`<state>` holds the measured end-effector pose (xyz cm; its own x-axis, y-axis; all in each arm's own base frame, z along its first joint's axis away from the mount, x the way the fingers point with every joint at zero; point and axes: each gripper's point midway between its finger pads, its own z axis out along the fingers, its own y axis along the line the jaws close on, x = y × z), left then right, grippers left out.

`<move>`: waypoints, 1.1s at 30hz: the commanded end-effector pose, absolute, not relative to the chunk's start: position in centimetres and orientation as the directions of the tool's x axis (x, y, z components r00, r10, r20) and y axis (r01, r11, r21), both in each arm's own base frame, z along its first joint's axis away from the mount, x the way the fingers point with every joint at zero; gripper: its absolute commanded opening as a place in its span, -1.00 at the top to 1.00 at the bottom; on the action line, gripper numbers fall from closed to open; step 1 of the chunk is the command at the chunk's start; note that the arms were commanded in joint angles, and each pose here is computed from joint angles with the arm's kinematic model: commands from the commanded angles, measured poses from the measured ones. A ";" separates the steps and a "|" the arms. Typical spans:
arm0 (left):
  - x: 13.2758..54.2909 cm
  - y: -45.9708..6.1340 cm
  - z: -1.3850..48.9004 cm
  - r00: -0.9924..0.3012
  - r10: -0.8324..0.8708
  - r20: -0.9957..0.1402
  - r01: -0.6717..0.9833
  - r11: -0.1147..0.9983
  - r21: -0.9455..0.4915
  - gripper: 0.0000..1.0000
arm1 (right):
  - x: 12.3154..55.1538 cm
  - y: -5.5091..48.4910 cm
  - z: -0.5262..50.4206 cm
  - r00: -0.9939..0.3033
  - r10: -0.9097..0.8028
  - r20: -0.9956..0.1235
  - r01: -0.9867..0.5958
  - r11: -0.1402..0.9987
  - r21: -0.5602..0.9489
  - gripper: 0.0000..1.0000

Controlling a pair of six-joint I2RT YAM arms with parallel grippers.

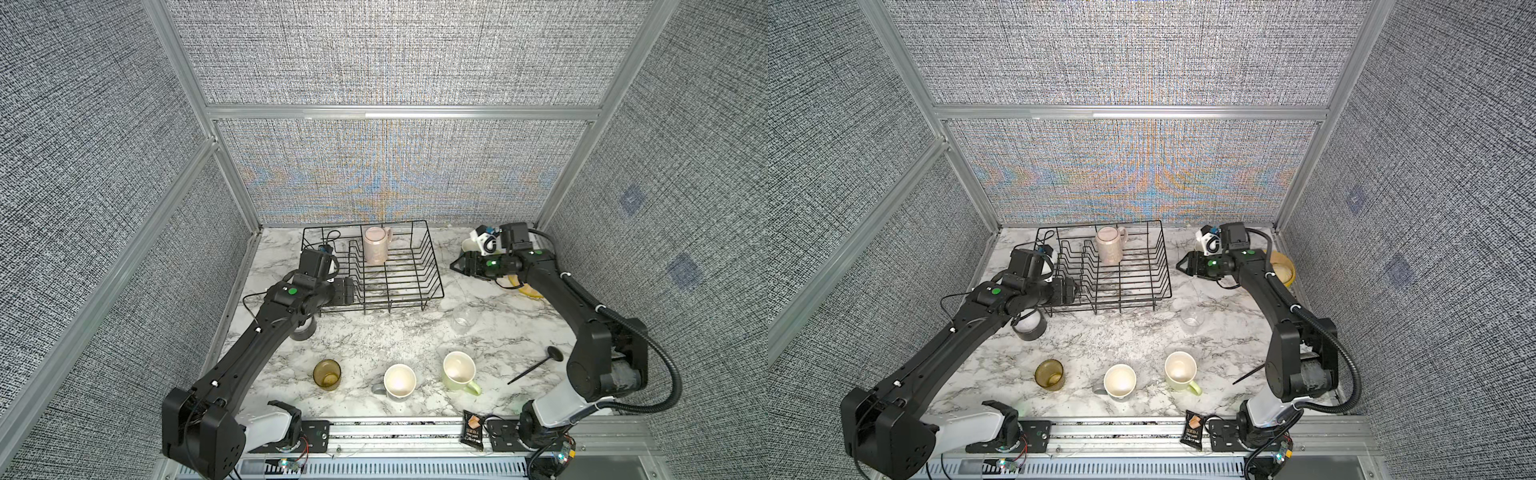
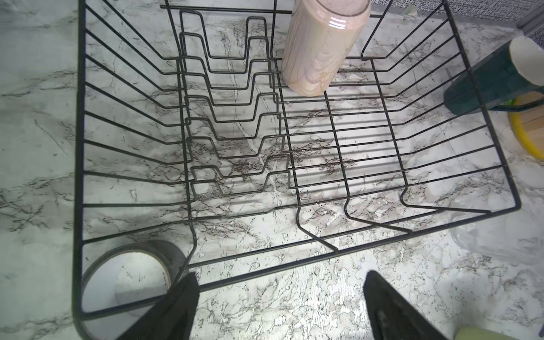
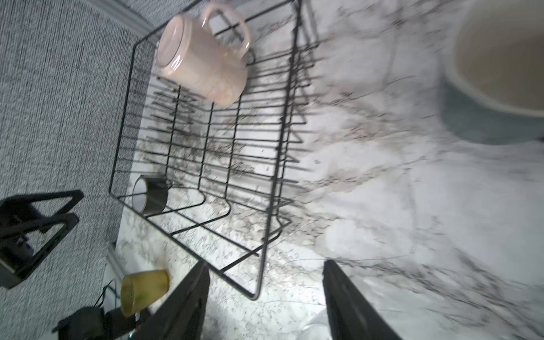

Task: Load cups into a dish rack
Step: Move the dish rack to the top-center of the table.

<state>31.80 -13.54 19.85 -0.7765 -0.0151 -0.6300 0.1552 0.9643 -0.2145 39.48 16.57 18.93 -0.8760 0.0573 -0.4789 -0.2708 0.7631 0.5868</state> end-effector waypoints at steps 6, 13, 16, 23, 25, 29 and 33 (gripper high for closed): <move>32.5 -13.7 21.5 -0.719 -0.108 -0.686 0.123 0.952 -0.279 -0.76 | 38.9 19.3 16.2 -0.902 -0.046 -0.429 -0.288 0.806 0.518 -0.05; 32.5 -13.7 21.1 -0.729 -0.112 -0.675 0.115 0.953 -0.282 -0.76 | 39.3 19.7 12.6 -0.920 -0.089 -0.381 -0.266 0.856 0.443 0.10; 32.7 -13.8 21.2 -0.718 -0.116 -0.687 0.119 0.951 -0.285 -0.76 | 39.5 19.3 12.0 -0.930 -0.074 -0.359 -0.232 0.877 0.420 0.42; 32.5 -15.0 22.1 -0.692 -0.088 -0.716 0.209 0.926 -0.315 -0.76 | 38.5 15.6 11.5 -0.937 0.009 -0.351 -0.096 0.956 0.279 0.73; 32.5 -15.4 22.4 -0.676 -0.097 -0.731 0.227 0.916 -0.331 -0.76 | 37.9 14.7 11.6 -0.934 0.031 -0.356 -0.065 0.965 0.254 0.79; 32.8 -15.1 21.9 -0.676 -0.103 -0.730 0.206 0.925 -0.321 -0.77 | 36.9 13.7 12.3 -0.928 0.040 -0.371 -0.049 0.973 0.226 0.81; 33.3 -15.7 21.5 -0.695 -0.089 -0.713 0.217 0.920 -0.325 -0.76 | 35.9 12.9 12.6 -0.925 0.057 -0.376 -0.027 0.976 0.216 0.81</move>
<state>32.70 -15.06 20.87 -0.7067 -0.0919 -0.7016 0.1905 0.9302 -0.3137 36.89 14.60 12.97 -0.9152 0.0248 -0.4022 -0.0925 0.9585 0.2696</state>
